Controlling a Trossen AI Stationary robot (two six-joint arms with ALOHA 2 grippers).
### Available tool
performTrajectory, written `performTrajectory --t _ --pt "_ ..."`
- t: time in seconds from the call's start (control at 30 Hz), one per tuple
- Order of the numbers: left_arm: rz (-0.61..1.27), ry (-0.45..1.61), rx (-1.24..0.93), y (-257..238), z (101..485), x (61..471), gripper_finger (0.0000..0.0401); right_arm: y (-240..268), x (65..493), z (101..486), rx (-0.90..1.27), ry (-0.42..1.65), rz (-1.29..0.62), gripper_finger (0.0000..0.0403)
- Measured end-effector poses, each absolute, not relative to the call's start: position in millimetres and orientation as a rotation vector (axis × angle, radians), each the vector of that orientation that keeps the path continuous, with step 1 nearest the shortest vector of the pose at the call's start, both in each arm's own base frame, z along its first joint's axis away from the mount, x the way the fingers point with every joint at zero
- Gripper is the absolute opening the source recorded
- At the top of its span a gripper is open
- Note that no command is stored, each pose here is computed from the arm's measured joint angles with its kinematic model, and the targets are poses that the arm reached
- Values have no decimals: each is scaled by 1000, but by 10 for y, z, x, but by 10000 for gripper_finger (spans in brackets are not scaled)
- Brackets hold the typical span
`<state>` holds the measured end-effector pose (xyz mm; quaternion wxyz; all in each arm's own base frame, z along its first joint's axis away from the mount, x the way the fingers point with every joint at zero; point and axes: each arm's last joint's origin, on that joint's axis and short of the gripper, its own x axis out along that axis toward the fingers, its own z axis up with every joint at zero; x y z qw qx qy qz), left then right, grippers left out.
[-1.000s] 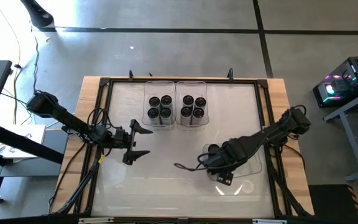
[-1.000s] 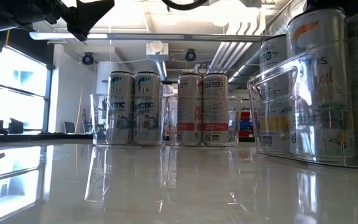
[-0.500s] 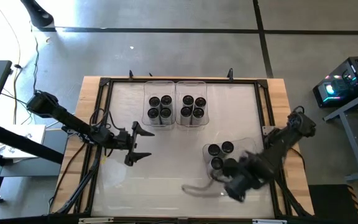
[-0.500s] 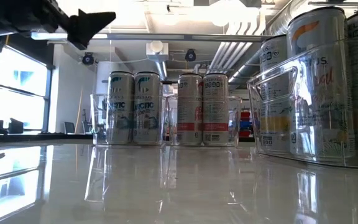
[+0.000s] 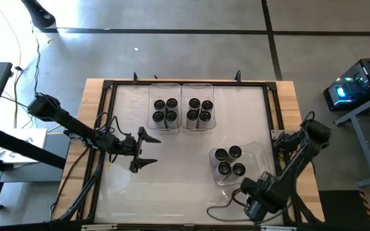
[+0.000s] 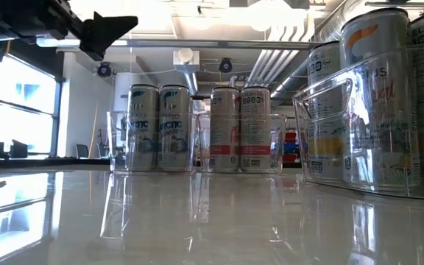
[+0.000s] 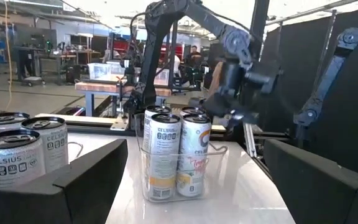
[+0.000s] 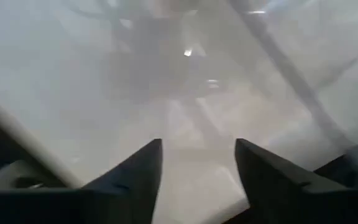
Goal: Sort soda cans
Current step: Move the transparent bins to the top center of the table
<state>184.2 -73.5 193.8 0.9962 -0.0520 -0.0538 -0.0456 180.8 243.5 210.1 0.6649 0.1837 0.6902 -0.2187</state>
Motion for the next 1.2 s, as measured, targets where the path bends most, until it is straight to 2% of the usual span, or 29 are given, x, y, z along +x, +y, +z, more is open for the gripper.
performTrajectory --t 0.2,0.43,0.6,0.77,0.9,1.03,1.2 --pt "-80 -104 -104 -733 1936 1844 369 2157 1786 1820 306 1623 -582 118" --pt "-78 -103 -103 -732 1935 1845 369 1771 1759 1580 136 1688 -697 72" --pt "-78 -102 -113 -732 1936 1845 369 1513 1711 1527 -28 1754 -781 67" --pt "-78 -102 -118 -732 1935 1845 369 1337 1715 1538 -201 1718 -841 67" --pt "-78 -102 -120 -732 1936 1846 369 1275 1728 1601 -297 1756 -836 67" --pt "-78 -100 -120 -732 1935 1847 369 1380 1754 1766 -282 1840 -786 67" --pt "-77 -97 -119 -732 1932 1847 369 1728 1785 2034 -91 1814 -667 67"
